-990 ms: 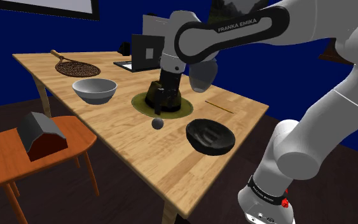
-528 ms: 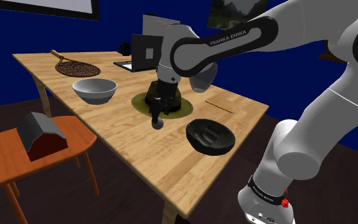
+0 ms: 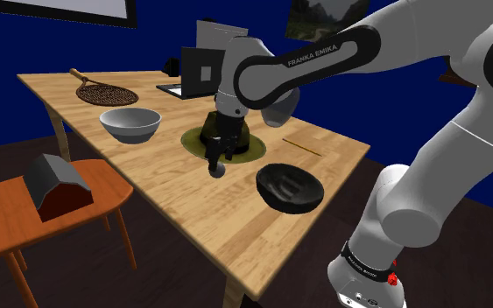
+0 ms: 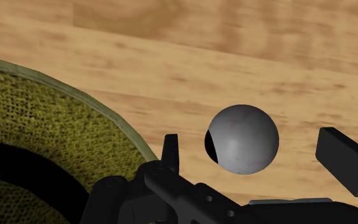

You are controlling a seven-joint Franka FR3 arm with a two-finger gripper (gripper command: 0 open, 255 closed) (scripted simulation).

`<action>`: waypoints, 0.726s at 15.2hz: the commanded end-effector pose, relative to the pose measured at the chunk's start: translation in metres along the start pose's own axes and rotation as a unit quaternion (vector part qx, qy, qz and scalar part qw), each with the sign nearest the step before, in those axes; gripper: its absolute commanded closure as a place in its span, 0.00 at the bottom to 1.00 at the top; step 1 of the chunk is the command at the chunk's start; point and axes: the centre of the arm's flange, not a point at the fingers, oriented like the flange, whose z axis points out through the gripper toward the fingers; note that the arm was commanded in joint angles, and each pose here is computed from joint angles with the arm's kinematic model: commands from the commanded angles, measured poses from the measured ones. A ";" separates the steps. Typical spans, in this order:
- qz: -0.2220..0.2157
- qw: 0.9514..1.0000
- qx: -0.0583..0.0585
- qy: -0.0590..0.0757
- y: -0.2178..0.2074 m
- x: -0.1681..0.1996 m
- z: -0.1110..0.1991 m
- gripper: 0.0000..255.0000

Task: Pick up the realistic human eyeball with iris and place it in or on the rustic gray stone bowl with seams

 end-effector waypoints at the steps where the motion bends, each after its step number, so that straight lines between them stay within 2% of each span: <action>1: 0.000 1.000 0.000 0.000 0.000 0.000 0.000 1.00; 11: 0.000 1.000 0.000 0.000 0.000 0.000 -0.005 1.00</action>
